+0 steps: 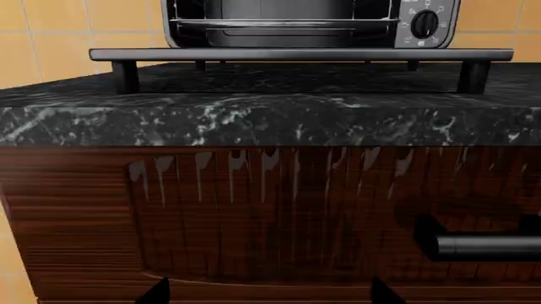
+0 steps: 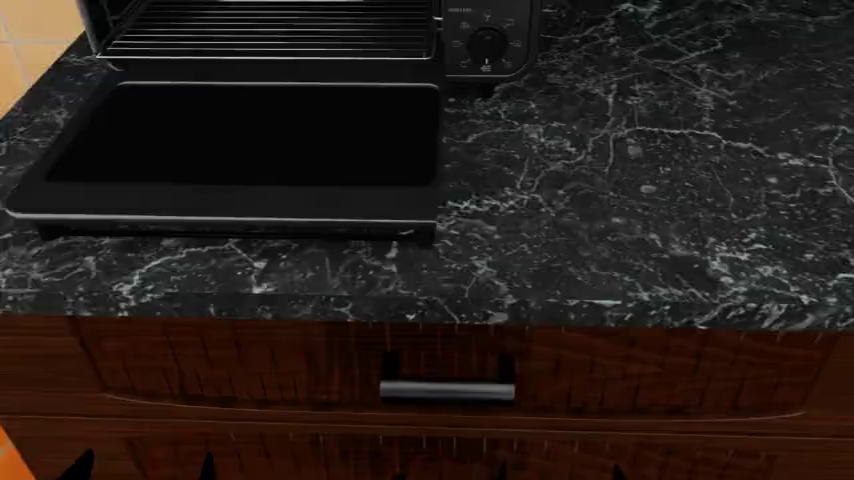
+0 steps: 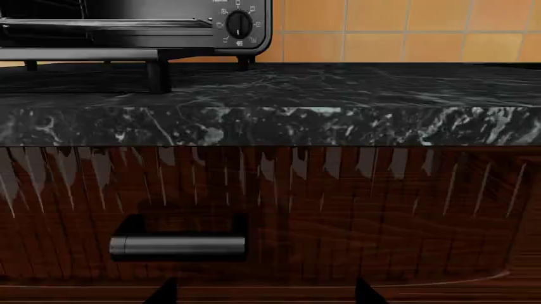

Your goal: Fully slide the toaster oven bottom rack0 out.

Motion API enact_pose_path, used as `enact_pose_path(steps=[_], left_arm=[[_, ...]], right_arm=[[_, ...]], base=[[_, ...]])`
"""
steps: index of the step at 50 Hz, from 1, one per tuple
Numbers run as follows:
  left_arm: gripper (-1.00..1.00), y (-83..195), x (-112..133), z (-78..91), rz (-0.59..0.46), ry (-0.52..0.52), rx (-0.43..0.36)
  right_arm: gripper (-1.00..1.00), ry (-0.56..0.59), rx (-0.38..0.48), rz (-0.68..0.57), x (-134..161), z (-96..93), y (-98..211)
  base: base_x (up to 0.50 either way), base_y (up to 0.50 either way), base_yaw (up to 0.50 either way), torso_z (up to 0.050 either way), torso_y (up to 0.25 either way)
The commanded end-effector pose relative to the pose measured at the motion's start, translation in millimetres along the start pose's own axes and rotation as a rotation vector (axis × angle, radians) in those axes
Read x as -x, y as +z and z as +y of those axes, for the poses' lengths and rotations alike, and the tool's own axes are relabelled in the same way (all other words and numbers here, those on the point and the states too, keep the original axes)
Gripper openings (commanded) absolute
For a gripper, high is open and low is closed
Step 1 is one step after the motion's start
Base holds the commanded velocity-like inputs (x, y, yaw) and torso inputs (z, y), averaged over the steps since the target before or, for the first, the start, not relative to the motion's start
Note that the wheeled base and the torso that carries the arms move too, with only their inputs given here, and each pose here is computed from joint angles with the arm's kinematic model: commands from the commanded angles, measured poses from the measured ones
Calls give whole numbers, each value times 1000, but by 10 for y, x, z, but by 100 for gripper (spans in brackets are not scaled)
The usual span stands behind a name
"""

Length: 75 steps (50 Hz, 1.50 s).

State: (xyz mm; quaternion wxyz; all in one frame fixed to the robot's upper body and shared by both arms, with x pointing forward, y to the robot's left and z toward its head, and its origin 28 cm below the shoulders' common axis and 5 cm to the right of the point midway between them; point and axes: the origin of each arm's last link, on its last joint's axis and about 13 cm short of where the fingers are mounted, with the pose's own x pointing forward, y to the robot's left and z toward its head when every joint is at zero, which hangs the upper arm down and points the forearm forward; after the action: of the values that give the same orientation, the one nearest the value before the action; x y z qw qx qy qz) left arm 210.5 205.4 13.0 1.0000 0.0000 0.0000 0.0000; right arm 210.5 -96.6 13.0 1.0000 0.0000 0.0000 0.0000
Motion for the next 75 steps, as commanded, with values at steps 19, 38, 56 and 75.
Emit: enact_pose_path(steps=[19,38,56,75], left_arm=[[100,198,-16,43,-19,-23,-11],[100,1113,216,258,-40,-46,-68],[100,1739,166,468,-28,19,-157],[100,2186,189,562,-72,-5,-227]], right_arm=[[100,11,37,12,6,-32,170],[100,-29,180,-3,-49,-270,1319],[100,-40,200,-6,-192,-324,1996],[100,-27,192,-35,-319,-280,2395]], base=[[0,0,0,0,0],[0,0,0,0,0],[0,0,0,0,0],[0,0,0,0,0]])
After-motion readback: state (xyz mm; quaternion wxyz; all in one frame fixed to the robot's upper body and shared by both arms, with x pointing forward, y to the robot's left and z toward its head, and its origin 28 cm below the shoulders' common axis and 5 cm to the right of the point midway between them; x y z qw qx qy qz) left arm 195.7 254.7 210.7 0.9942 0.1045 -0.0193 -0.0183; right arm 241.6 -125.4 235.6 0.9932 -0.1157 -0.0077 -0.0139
